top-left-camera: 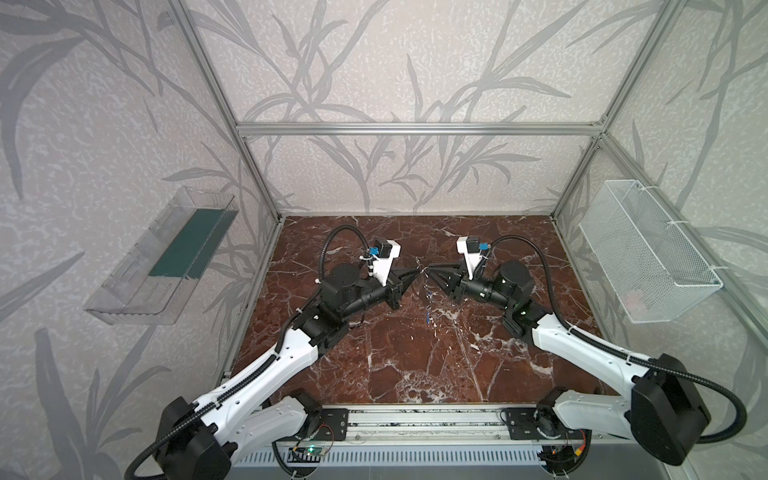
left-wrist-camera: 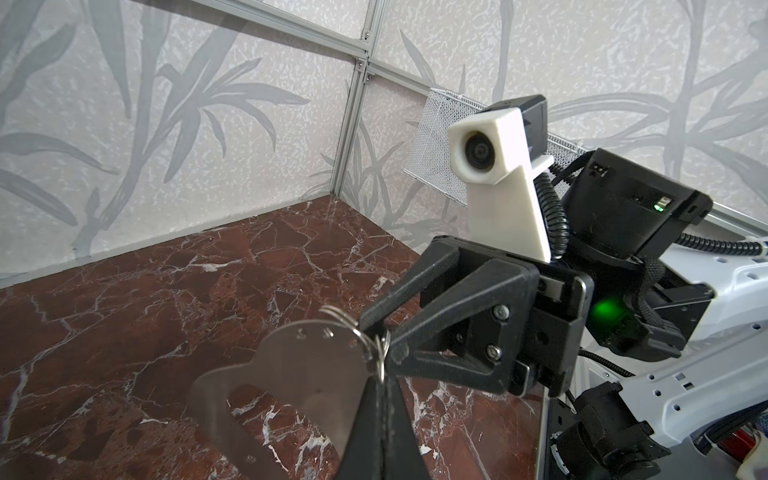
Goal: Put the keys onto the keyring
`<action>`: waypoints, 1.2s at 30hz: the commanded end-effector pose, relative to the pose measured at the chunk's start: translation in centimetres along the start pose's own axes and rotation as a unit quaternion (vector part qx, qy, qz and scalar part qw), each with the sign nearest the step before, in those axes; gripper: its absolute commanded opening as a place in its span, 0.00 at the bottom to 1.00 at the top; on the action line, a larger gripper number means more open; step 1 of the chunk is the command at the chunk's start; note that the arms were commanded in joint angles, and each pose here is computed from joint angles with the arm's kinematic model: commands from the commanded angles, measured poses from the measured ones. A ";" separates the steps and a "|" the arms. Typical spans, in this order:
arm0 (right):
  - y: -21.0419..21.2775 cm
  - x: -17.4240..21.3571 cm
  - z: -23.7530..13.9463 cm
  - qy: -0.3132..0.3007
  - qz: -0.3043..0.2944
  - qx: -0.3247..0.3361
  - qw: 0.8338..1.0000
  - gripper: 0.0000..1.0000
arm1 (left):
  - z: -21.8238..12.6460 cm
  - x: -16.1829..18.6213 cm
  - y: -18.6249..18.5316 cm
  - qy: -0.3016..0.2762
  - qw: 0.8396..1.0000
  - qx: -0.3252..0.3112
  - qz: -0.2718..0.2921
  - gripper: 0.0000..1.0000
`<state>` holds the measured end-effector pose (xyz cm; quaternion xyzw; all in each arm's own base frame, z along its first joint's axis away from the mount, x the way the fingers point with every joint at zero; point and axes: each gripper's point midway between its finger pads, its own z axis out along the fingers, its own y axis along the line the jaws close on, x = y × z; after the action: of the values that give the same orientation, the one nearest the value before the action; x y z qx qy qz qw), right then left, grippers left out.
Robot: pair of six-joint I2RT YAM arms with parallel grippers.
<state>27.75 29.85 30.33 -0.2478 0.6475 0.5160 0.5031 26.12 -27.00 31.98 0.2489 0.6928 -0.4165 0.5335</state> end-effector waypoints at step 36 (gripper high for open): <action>1.8 -2.6 0.3 -0.028 0.004 -0.070 0.997 0.21 | -0.1 -2.4 -1.2 -0.031 0.999 0.019 0.015 0.00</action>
<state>27.53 30.24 31.83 -0.2556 0.6176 0.5618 0.4874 26.33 -26.92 32.15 0.2454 0.6915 -0.4134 0.5391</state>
